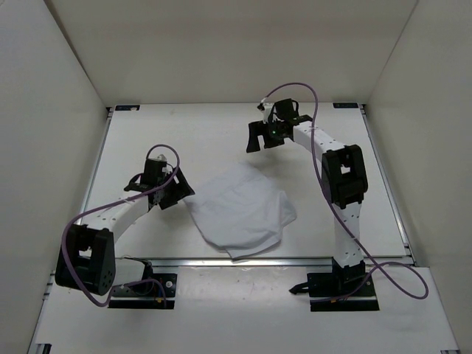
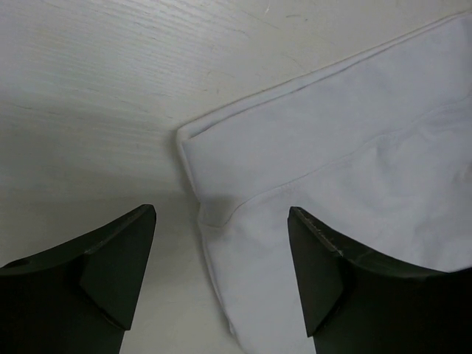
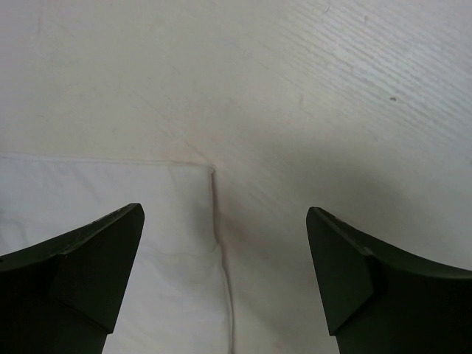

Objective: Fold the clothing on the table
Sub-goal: Flatten the skirt out

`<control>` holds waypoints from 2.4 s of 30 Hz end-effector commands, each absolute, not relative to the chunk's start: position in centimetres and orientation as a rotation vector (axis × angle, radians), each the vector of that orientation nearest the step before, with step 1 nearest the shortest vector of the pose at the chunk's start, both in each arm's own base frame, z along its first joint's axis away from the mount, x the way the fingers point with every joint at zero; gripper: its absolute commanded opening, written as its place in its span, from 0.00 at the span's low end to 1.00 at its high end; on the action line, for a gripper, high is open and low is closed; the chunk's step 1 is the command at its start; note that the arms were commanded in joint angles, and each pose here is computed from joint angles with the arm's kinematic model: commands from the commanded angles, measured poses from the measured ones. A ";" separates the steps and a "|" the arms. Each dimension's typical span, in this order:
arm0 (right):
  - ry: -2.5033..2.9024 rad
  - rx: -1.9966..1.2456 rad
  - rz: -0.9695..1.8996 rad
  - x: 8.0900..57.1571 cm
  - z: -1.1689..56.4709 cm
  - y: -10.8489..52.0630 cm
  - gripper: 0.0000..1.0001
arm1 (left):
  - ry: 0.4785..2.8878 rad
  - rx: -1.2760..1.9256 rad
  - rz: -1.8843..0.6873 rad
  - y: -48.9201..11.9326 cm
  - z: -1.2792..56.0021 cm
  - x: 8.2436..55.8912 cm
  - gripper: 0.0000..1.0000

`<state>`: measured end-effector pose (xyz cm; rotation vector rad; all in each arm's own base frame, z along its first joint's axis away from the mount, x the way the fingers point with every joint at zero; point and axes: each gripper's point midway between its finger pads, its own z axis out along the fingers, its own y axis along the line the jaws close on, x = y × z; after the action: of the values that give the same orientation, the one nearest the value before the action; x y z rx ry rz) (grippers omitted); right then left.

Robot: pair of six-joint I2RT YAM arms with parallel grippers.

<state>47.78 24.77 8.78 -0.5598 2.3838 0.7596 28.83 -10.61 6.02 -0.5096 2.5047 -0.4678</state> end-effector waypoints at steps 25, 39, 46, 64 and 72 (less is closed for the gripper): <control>2.477 -0.725 0.781 46.0 3.2 28.9 0.65 | 2.428 -0.639 -0.548 -11.4 3.9 30.4 0.79; 2.520 -0.707 0.797 45.6 1.6 28.7 0.00 | 2.420 -0.673 -0.592 -12.0 2.9 30.6 0.53; 2.442 -0.694 0.804 47.0 5.1 28.4 0.00 | 2.371 -0.682 -0.604 -11.8 3.7 32.5 0.00; 1.726 -0.435 0.490 51.9 41.9 15.5 0.00 | 1.741 0.094 -0.437 -15.0 36.6 46.7 0.00; 1.824 -0.553 0.431 43.0 33.2 16.7 0.00 | 1.839 0.175 -0.436 -16.5 28.5 39.7 0.00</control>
<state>43.50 16.81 42.22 -0.5277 1.6520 0.4979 41.93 -17.26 35.58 0.1510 1.6885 -0.5269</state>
